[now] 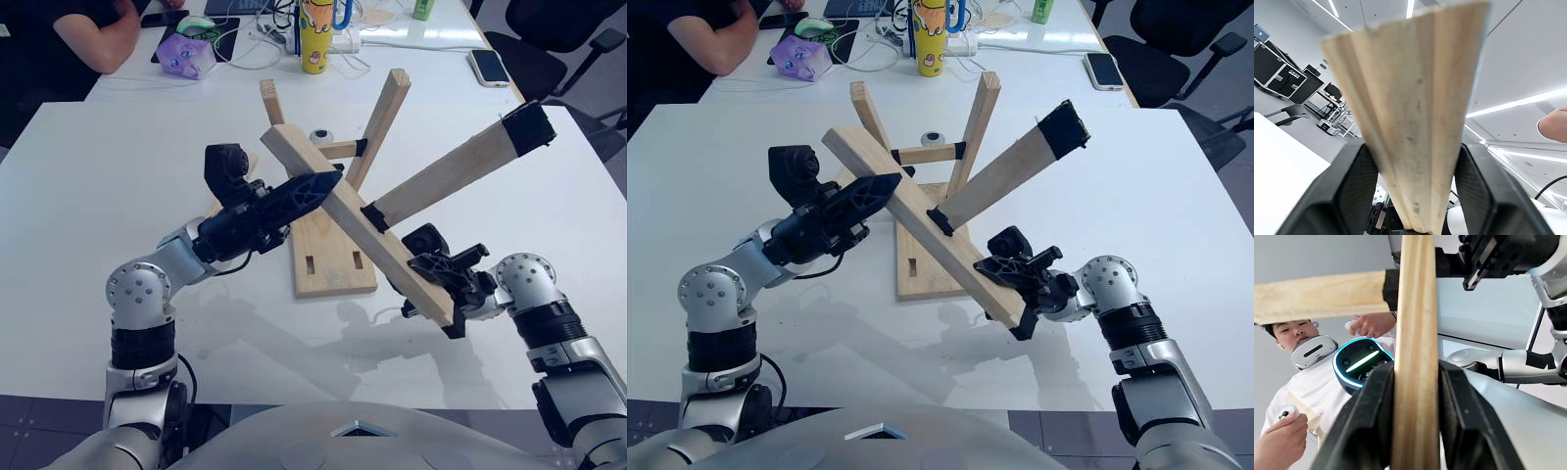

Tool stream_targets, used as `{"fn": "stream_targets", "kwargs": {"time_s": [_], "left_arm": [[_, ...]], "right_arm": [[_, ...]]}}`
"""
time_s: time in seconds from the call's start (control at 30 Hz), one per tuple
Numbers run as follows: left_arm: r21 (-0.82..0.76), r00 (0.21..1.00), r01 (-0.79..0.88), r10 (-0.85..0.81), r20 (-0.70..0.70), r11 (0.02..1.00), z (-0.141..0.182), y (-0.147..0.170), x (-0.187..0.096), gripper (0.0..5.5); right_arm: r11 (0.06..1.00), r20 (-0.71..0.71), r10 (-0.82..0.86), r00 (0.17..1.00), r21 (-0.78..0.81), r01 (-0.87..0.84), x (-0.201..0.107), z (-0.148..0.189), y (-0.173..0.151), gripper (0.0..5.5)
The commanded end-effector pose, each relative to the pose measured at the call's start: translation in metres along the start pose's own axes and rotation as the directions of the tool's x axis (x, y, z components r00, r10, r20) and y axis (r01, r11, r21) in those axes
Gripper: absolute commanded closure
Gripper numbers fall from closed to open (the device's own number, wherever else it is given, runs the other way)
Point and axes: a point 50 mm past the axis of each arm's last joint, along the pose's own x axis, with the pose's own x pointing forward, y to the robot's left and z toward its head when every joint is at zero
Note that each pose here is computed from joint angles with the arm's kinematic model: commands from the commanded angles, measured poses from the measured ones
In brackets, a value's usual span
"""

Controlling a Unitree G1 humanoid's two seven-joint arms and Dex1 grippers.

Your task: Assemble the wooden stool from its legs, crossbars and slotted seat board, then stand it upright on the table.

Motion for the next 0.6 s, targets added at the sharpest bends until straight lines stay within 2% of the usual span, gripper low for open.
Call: {"fn": "stream_targets", "kwargs": {"time_s": [0.03, 0.07, 0.27, 0.5, 0.6], "left_arm": [[0.009, 1.000, -0.006, 0.006, -0.026, 1.000, 0.000, -0.003, 0.000, 3.29], [0.010, 1.000, -0.004, 0.004, -0.028, 1.000, -0.001, -0.004, 0.000, 3.29], [0.041, 0.999, -0.031, 0.032, -0.032, 0.999, 0.005, -0.006, -0.006, 3.30], [0.100, 0.996, -0.079, 0.083, -0.028, 0.992, 0.022, -0.012, -0.020, 3.32], [0.120, 0.994, -0.109, 0.109, 0.005, 0.987, 0.028, -0.010, -0.024, 3.32]], "right_arm": [[0.987, 0.054, -0.127, 0.990, -0.090, 0.131, -0.003, 0.006, -0.009, 4.47], [0.986, 0.060, -0.134, 0.989, -0.091, 0.139, -0.003, 0.007, -0.010, 4.10], [0.921, 0.054, -0.320, 0.946, -0.215, 0.324, -0.003, 0.001, -0.019, 3.19], [0.883, 0.119, -0.365, 0.923, -0.271, 0.384, -0.024, 0.005, -0.001, 2.20], [0.848, 0.103, -0.430, 0.897, -0.295, 0.441, -0.030, 0.003, -0.004, 1.77]]}}
